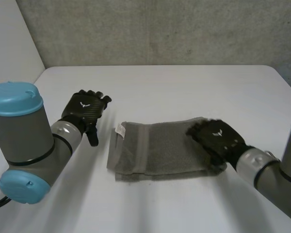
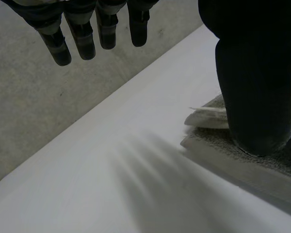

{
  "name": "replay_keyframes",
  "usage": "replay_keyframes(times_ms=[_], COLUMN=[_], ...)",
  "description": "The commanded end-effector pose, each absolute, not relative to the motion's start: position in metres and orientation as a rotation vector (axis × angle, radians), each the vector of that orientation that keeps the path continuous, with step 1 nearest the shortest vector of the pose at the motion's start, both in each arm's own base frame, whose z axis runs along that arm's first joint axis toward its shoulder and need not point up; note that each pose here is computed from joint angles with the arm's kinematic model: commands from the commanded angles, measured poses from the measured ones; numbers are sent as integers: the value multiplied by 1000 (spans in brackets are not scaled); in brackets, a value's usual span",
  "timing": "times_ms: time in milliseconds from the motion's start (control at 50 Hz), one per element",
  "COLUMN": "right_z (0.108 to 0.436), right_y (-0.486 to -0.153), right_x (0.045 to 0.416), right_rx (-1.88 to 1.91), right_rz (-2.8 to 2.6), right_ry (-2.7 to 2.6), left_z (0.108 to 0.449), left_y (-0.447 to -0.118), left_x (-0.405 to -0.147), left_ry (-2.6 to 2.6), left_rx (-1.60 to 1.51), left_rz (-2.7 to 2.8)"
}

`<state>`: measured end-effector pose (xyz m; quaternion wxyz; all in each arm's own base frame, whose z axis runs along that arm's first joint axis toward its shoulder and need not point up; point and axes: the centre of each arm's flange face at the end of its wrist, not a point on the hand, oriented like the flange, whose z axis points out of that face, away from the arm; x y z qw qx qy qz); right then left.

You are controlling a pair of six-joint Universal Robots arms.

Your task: Fold the towel.

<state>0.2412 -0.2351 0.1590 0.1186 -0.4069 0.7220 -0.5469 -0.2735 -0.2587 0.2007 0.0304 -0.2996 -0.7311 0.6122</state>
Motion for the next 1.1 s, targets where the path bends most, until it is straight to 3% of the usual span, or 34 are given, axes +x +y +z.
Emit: replay_keyframes(times_ms=[20, 260, 360, 400, 420, 460, 480, 520, 580, 620, 680, 800, 900, 940, 1000, 1100], right_z=[135, 144, 164, 186, 186, 197, 197, 184, 173, 149, 132, 131, 148, 174, 203, 221], right_y=[-251, -269, -273, -253, -253, -219, -219, -186, -169, -135, -121, -122, -134, -170, -195, -234], right_x=[211, 204, 224, 268, 269, 315, 315, 351, 364, 380, 385, 383, 371, 349, 323, 282], right_rx=[-1283, -1314, -1365, -1464, -1464, -1573, -1574, -1713, -1797, -1983, -2111, -2108, -1891, -1599, -1294, -894], right_rz=[-1682, -1792, -1899, -1967, -1967, -1962, -1962, -1877, -1837, -1754, -1722, -1745, -1780, -1862, -1900, -1875], right_ry=[2185, 2221, 2111, 1891, 1890, 1657, 1656, 1485, 1408, 1243, 1152, 1154, 1300, 1477, 1599, 1773], left_z=[198, 199, 200, 202, 202, 202, 202, 208, 212, 219, 226, 231, 235, 240, 246, 251], left_y=[-256, -256, -256, -257, -257, -257, -257, -256, -256, -257, -258, -260, -260, -262, -260, -250], left_x=[-275, -275, -275, -274, -274, -275, -275, -274, -273, -271, -270, -267, -270, -273, -282, -307], left_ry=[-2254, -2254, -2252, -2250, -2250, -2250, -2250, -2238, -2228, -2216, -2200, -2192, -2172, -2152, -2110, -2028], left_rx=[-932, -930, -926, -920, -920, -919, -919, -912, -902, -869, -805, -731, -725, -724, -732, -724], left_rz=[1874, 1877, 1880, 1889, 1889, 1889, 1889, 1907, 1924, 1945, 1954, 1949, 1960, 1976, 1986, 1945])
